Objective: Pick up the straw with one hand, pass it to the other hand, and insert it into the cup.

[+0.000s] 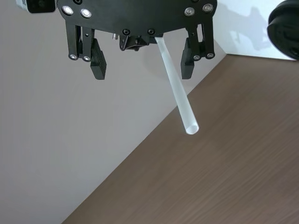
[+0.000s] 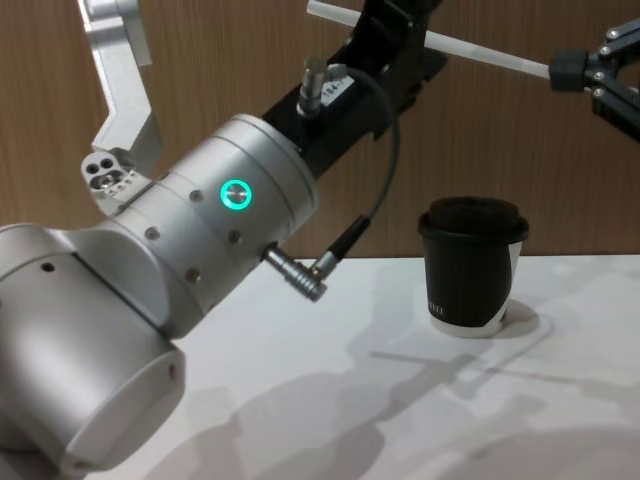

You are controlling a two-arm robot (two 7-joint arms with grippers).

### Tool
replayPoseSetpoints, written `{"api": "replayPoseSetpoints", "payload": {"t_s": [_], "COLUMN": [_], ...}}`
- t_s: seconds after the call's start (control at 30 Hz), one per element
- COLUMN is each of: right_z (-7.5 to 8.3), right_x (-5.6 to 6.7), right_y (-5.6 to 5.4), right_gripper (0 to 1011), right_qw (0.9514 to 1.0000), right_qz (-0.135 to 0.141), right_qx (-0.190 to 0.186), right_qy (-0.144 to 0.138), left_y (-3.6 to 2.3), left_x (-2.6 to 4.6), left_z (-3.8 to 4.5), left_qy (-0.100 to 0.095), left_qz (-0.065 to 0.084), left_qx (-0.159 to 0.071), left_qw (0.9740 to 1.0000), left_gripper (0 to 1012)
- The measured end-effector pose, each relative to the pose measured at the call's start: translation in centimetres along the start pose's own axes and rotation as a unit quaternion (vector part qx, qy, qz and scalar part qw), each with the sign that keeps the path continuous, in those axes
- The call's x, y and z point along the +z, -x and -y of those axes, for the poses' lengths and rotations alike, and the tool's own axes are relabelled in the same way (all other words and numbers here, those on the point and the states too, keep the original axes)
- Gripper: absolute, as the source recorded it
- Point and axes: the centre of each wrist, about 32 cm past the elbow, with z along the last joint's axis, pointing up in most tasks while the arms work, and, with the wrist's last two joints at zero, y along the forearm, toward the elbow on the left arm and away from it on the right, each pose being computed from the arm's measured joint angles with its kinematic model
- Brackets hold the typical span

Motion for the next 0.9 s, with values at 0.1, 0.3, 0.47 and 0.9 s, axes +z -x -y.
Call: {"api": "replayPoseSetpoints", "payload": {"t_s": [0.1, 0.3, 0.47, 0.9], "right_z": [0.0, 0.0, 0.0, 0.0], "right_x": [0.0, 0.0, 0.0, 0.0], "right_y": [0.0, 0.0, 0.0, 0.0], "right_gripper": [0, 0, 0, 0], "right_qw": [1.0000, 1.0000, 1.0000, 1.0000], "right_qz": [0.000, 0.000, 0.000, 0.000], "right_qx": [0.000, 0.000, 0.000, 0.000], "right_qy": [0.000, 0.000, 0.000, 0.000], "left_y": [-0.05, -0.11, -0.14, -0.18], "left_x": [-0.13, -0.30, -0.37, -0.48], "left_z": [0.29, 0.71, 0.92, 1.23], "left_qy": [0.003, 0.006, 0.008, 0.010], "left_qz": [-0.003, -0.006, -0.008, -0.011], "left_qx": [-0.004, -0.010, -0.013, -0.017], "left_qw": [1.0000, 0.9999, 0.9999, 0.9997], "left_gripper": [1003, 1003, 945, 589]}}
